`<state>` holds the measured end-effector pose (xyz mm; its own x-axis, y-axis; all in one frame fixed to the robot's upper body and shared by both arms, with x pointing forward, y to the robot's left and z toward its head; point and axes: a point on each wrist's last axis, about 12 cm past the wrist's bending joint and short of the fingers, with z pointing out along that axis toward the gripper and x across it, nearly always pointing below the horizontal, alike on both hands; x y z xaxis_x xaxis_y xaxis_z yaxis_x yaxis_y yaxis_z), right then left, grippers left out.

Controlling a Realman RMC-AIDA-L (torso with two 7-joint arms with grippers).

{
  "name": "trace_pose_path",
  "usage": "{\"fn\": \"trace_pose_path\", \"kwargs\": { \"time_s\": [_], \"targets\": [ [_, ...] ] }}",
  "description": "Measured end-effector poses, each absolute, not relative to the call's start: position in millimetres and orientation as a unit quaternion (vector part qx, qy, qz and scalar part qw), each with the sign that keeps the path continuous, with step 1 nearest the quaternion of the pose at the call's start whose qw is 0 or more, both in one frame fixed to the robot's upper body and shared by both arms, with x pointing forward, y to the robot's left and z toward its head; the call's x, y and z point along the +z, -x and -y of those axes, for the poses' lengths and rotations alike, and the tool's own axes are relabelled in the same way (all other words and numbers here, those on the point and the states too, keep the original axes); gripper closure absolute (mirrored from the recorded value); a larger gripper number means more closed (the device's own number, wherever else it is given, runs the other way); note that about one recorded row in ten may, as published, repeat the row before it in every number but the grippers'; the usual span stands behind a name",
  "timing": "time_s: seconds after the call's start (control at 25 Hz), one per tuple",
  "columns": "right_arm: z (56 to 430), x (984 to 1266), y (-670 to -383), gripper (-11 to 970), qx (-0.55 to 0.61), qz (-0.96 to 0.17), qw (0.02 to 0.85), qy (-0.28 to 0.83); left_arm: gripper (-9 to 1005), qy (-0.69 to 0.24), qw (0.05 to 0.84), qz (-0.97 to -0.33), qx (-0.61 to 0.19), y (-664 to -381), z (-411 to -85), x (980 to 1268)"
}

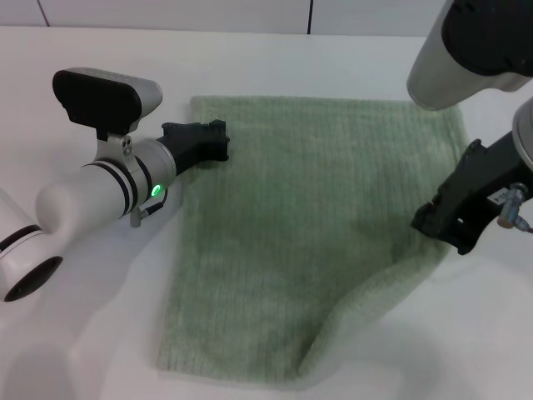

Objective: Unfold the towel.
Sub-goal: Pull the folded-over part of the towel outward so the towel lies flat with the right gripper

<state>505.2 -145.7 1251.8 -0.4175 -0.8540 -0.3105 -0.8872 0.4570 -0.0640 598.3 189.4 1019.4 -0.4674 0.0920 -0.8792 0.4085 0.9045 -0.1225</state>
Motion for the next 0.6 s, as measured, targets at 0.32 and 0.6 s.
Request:
{"fn": "trace_pose_path", "kwargs": {
  "time_s": [0.32, 0.6],
  "targets": [
    [152.1, 1247.5, -498.0, 932, 0.055, -0.853, 0.129, 0.503, 950, -0.149, 0.495, -0.841, -0.161, -598.4, -189.2, 1019.6],
    [161.4, 1240.5, -493.8, 932, 0.055, -0.859, 0.109, 0.498, 949, -0.149, 0.496, -0.84, -0.163, -598.6, -188.3, 1020.3]
  ]
}}
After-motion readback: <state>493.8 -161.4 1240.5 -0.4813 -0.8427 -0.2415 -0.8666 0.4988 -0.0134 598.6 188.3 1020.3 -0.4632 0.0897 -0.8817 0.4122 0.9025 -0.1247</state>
